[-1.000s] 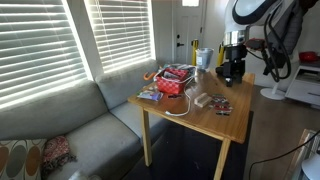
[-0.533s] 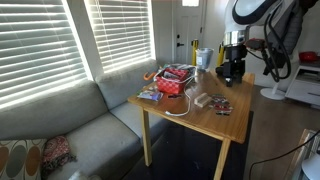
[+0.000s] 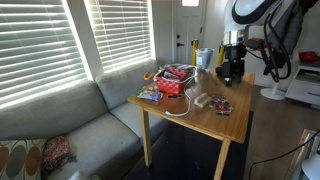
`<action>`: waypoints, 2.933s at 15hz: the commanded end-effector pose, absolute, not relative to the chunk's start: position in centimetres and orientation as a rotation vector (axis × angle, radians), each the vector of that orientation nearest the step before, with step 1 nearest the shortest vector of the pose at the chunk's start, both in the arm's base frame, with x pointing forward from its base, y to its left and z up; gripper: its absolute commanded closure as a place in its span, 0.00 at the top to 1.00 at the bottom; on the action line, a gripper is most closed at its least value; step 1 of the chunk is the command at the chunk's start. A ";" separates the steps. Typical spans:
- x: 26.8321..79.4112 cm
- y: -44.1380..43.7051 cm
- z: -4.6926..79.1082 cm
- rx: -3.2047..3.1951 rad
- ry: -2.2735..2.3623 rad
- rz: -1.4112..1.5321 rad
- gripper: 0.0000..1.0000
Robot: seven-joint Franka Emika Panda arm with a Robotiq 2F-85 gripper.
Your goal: Pick up the usb connector part of the white charging cable and put it nicely in the red basket
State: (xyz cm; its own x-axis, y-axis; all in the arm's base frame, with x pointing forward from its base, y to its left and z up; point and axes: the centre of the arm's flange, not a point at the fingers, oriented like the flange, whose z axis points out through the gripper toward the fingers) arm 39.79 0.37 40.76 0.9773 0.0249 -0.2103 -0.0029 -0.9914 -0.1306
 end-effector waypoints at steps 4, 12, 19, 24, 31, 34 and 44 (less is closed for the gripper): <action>43.3 12.9 46.4 -3.166 -0.279 0.250 1.00; 41.7 26.3 47.2 -3.245 -0.441 0.184 1.00; 42.6 27.1 46.4 -3.254 -0.439 0.206 1.00; 43.1 32.2 43.2 -3.239 -0.629 0.227 1.00; 44.4 35.9 38.9 -3.300 -0.730 0.123 1.00; 45.5 36.6 37.7 -3.300 -0.769 0.044 1.00; 47.5 36.8 36.6 -3.255 -0.711 0.005 0.58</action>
State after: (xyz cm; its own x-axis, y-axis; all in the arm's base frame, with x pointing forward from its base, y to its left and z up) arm 47.06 36.03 36.47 0.9010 0.4307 -0.0527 0.4325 -0.8817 0.1885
